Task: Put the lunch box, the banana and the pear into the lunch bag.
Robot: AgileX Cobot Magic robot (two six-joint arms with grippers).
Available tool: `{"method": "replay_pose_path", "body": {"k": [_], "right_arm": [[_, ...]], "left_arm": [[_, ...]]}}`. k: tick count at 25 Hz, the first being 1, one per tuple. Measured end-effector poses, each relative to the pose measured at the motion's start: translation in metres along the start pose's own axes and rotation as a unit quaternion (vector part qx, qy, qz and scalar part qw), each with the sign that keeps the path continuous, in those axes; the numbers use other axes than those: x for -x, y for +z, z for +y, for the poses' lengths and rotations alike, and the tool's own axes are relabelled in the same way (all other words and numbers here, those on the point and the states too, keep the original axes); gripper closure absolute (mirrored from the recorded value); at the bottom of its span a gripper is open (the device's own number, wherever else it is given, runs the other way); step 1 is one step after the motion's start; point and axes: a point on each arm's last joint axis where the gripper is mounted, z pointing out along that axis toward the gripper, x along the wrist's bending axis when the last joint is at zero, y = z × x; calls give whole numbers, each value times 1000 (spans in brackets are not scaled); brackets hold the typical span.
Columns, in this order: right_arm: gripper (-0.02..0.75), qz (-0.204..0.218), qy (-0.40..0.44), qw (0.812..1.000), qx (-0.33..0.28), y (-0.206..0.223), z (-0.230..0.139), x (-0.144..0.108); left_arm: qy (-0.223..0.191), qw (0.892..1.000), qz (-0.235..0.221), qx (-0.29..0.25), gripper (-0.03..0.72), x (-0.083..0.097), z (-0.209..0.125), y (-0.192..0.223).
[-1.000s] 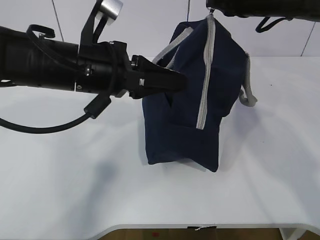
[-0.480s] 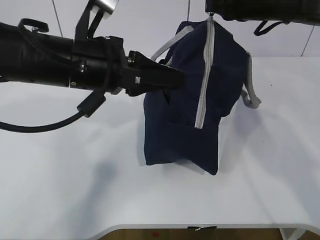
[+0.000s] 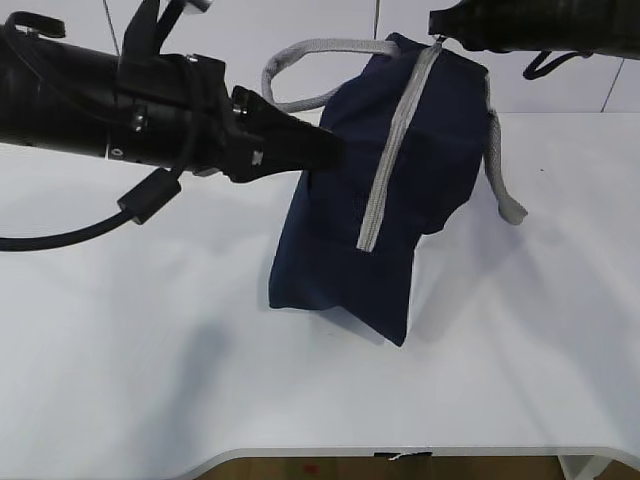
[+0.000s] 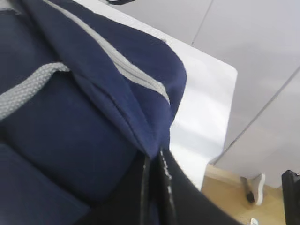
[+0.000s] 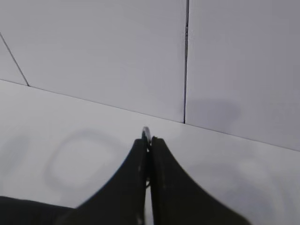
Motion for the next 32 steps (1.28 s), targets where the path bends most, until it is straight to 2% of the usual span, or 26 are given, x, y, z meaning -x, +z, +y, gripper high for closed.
{"method": "replay_pose_path", "body": {"k": [12,20,32], "right_arm": [[731,-19,-3,1000,-3,-1,-1,6],[731,-38,5,999,-27,-2,-15,12],[731,-59,11,997,-38,-26,-18,14]], "left_arm": [[10,997,80,10,693,-4,9,-11],[1,989,149,16,693,-13,10,-15],[3,977,214,23,693,-23,12,-20]]}}
